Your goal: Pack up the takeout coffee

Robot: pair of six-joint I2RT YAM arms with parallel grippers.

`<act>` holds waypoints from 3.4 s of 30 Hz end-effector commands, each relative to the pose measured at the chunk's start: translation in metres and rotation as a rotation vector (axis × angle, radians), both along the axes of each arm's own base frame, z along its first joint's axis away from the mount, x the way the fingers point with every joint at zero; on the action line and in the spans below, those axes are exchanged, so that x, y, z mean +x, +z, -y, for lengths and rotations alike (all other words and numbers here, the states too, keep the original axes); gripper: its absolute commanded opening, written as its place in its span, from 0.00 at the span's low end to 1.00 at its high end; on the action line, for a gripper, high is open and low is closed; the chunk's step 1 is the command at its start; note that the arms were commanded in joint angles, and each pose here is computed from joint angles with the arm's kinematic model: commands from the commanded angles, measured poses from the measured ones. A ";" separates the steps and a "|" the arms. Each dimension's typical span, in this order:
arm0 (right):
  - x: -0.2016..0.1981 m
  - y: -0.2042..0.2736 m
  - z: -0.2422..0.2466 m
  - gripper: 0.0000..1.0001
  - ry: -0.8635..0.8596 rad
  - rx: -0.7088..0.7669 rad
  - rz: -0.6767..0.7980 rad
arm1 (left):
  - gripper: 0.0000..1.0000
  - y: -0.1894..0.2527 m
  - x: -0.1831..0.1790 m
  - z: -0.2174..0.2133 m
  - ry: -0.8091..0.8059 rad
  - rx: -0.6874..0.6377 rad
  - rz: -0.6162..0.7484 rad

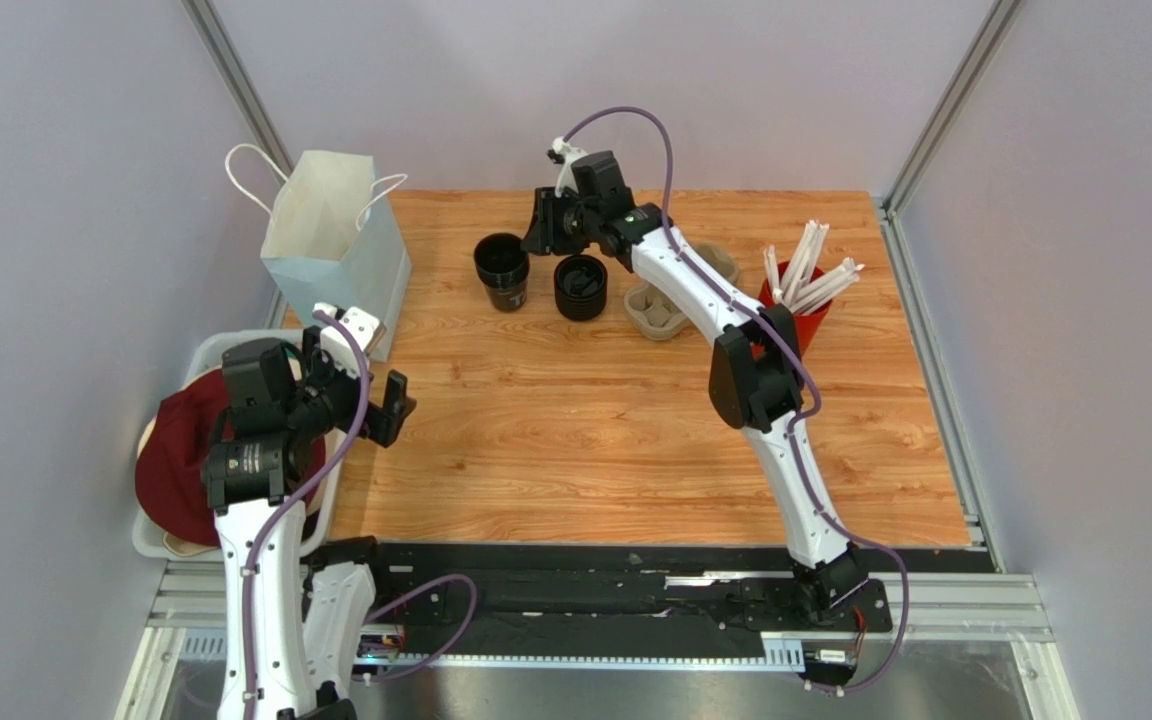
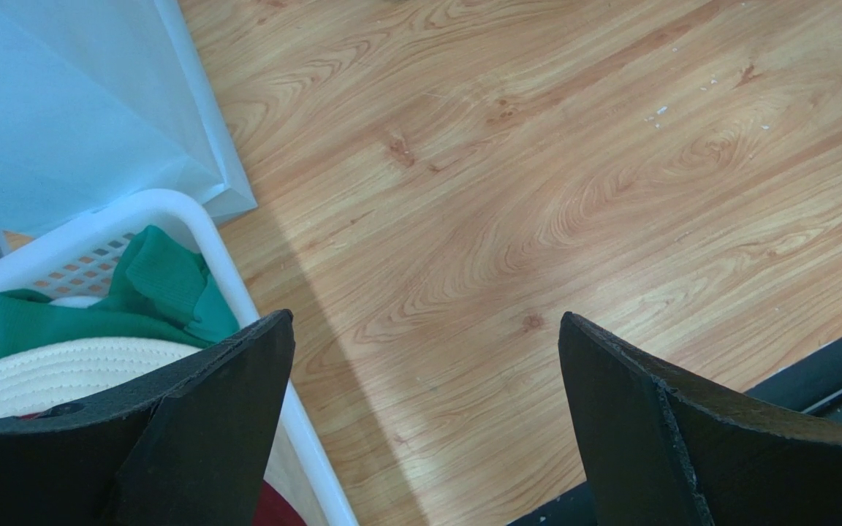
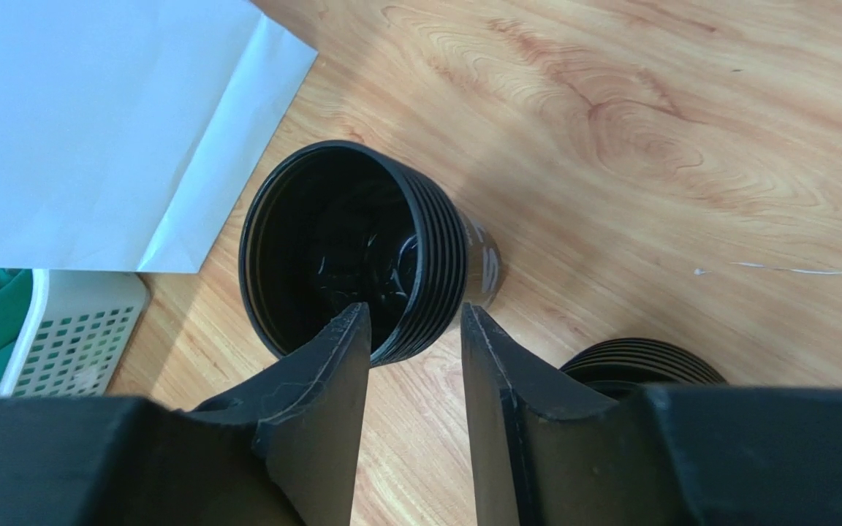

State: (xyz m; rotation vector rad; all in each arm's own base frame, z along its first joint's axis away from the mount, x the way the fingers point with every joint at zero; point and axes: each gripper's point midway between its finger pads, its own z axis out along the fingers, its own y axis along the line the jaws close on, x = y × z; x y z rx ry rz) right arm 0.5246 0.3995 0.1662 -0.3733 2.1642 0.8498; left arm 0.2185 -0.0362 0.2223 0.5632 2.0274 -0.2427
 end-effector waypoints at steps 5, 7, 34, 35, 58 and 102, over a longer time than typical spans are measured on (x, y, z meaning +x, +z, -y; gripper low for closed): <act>0.018 0.033 -0.005 0.32 -0.010 0.039 0.122 | 0.98 -0.001 0.003 0.004 -0.036 -0.016 -0.002; 0.018 0.031 -0.007 0.32 -0.005 0.044 0.116 | 0.98 -0.001 0.004 0.004 -0.036 -0.017 -0.003; 0.016 0.017 -0.014 0.25 0.007 0.016 0.113 | 0.98 -0.004 0.006 0.003 -0.033 -0.017 -0.013; 0.016 0.018 -0.014 0.22 0.009 0.016 0.115 | 0.98 -0.004 0.006 0.003 -0.031 -0.018 -0.012; 0.016 0.042 -0.013 0.20 -0.011 -0.050 0.222 | 0.98 -0.006 0.007 0.002 -0.029 -0.012 -0.013; 0.009 0.057 -0.019 0.26 -0.017 -0.173 0.368 | 0.98 -0.009 0.008 0.001 -0.030 -0.013 -0.019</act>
